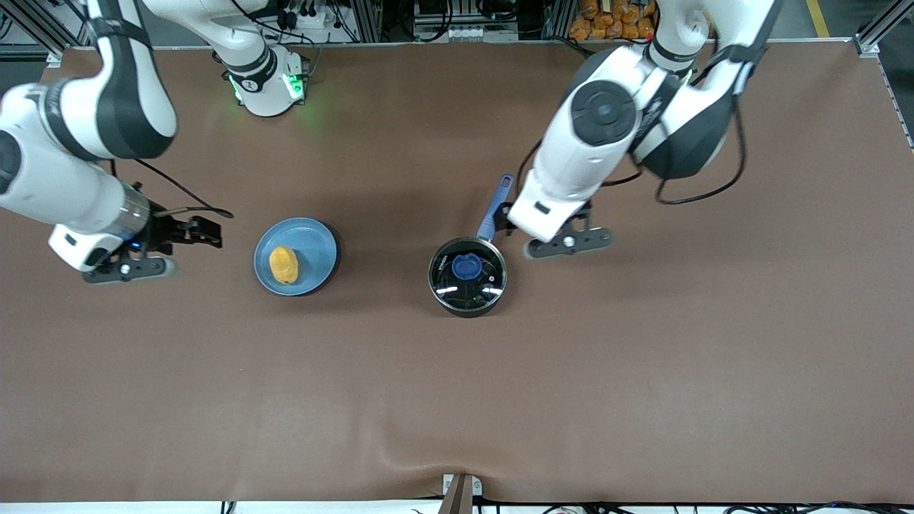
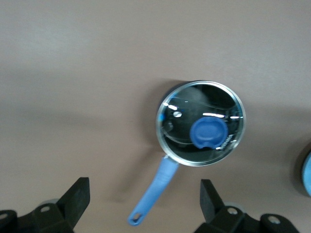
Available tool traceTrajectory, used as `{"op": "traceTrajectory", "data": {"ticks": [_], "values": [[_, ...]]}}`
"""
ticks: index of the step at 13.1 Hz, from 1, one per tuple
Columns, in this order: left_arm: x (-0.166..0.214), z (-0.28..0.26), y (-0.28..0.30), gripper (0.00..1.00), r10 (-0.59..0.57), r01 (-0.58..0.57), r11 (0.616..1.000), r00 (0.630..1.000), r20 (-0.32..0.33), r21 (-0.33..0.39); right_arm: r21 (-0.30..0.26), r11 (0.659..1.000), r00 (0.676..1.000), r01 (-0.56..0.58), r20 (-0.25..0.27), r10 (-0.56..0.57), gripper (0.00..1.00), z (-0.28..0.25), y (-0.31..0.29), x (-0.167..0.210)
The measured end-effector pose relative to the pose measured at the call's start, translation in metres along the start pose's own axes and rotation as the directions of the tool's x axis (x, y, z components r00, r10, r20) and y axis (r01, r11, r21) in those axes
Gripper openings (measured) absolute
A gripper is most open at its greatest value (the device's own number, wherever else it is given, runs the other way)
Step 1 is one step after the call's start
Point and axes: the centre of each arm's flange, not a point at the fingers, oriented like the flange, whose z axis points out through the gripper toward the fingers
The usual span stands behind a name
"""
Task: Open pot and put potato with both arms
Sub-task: 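Reach the left gripper to the lid knob while the right gripper reaches the potato, then lower the left gripper onto the lid knob while the right gripper descends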
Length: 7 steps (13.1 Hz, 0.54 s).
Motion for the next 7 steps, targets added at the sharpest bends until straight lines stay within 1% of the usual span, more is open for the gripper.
{"op": "traceTrajectory", "data": {"ticks": [1, 2, 4, 7], "values": [[-0.001, 0.011, 0.013, 1.0, -0.018, 0.018, 1.0, 1.0, -0.004, -0.013, -0.003, 1.0, 1.0, 0.015, -0.001, -0.015, 1.0, 0.014, -0.009, 0.004], [-0.001, 0.021, 0.025, 1.0, -0.034, 0.034, 0.999, 0.999, -0.011, -0.031, -0.007, 1.0, 1.0, 0.025, -0.016, -0.025, 1.0, 0.029, -0.015, 0.008], [0.0, 0.043, 0.042, 1.0, -0.038, 0.037, 0.998, 0.999, -0.029, -0.055, -0.016, 0.999, 0.996, 0.04, -0.074, -0.041, 1.0, 0.068, -0.024, 0.01], [-0.002, 0.082, 0.059, 1.0, -0.023, 0.02, 0.999, 0.998, -0.066, -0.041, -0.029, 0.998, 0.989, 0.064, -0.131, -0.067, 1.0, 0.115, -0.038, 0.003]]}}
